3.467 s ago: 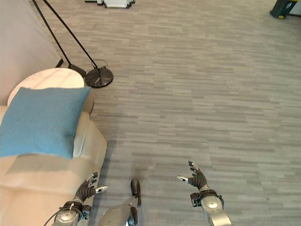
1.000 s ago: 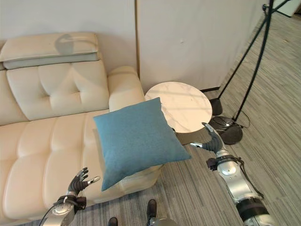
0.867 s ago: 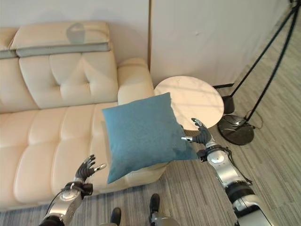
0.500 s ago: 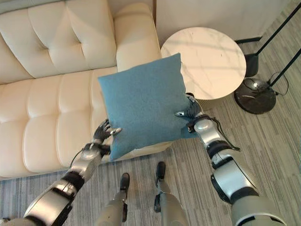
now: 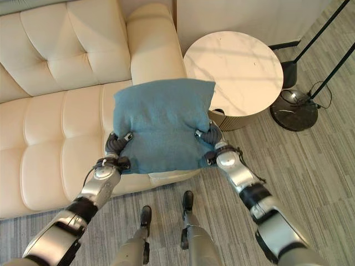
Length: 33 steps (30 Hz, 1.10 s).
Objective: Pick up all the scattered cushions and arrange them neatly on the sofa.
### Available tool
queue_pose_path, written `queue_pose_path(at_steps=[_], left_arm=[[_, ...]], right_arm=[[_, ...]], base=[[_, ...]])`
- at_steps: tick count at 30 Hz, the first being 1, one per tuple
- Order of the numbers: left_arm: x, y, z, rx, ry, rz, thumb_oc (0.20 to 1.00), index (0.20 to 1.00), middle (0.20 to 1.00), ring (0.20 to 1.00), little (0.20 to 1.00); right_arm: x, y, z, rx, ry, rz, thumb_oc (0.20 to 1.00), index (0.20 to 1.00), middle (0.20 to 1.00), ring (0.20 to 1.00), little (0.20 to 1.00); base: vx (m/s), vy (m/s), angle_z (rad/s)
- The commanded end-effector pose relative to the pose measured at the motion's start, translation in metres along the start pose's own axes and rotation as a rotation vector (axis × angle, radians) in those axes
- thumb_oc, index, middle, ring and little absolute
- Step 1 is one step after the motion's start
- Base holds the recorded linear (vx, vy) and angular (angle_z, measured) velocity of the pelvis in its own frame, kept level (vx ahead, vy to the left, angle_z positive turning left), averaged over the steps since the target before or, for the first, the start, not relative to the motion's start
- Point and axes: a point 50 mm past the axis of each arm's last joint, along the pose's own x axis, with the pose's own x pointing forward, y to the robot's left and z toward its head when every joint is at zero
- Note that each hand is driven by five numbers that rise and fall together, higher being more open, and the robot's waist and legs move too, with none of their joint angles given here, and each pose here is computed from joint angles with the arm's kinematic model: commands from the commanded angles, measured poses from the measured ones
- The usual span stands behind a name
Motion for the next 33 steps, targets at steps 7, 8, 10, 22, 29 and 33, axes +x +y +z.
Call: queue_pose_path(at_steps=[7,8,10,22,29,33], left_arm=[[-0.067,-0.011,0.038,-0.010,-0.313,-0.292,0.200,0.200,0.200,0.200,0.200],[-0.074,-0.004,0.041,0.005,-0.331,-0.283,0.200,0.200,0.200,0.200,0.200],[-0.083,0.002,0.045,0.026,-0.357,-0.273,0.200,0.200,0.200,0.200,0.200],[-0.081,-0.001,0.058,0.116,-0.412,-0.325,0.200,0.200,0.200,0.200,0.200],[-0.077,-0.009,0.060,0.087,-0.420,-0.336,0.200,0.200,0.200,0.200,0.200],[-0.076,-0.020,0.057,0.045,-0.404,-0.382,0.200,0.200,0.200,0.200,0.200]], right_arm=[[-0.081,0.036,0.077,0.100,-0.567,0.232,0.200,0.200,0.200,0.200,0.200],[-0.087,0.035,0.079,0.094,-0.587,0.230,0.200,0.200,0.200,0.200,0.200],[-0.096,0.034,0.084,0.089,-0.614,0.238,0.200,0.200,0.200,0.200,0.200],[-0.094,0.036,0.085,0.017,-0.627,0.186,0.200,0.200,0.200,0.200,0.200],[-0.085,0.032,0.084,0.002,-0.611,0.173,0.200,0.200,0.200,0.200,0.200],[-0.084,0.027,0.074,0.008,-0.561,0.155,0.200,0.200,0.200,0.200,0.200]], base=[[0.06,0.163,-0.12],[-0.03,0.189,-0.16],[-0.12,0.202,-0.29],[-0.28,0.011,-0.08],[-0.24,-0.132,0.45],[-0.21,-0.003,0.77]])
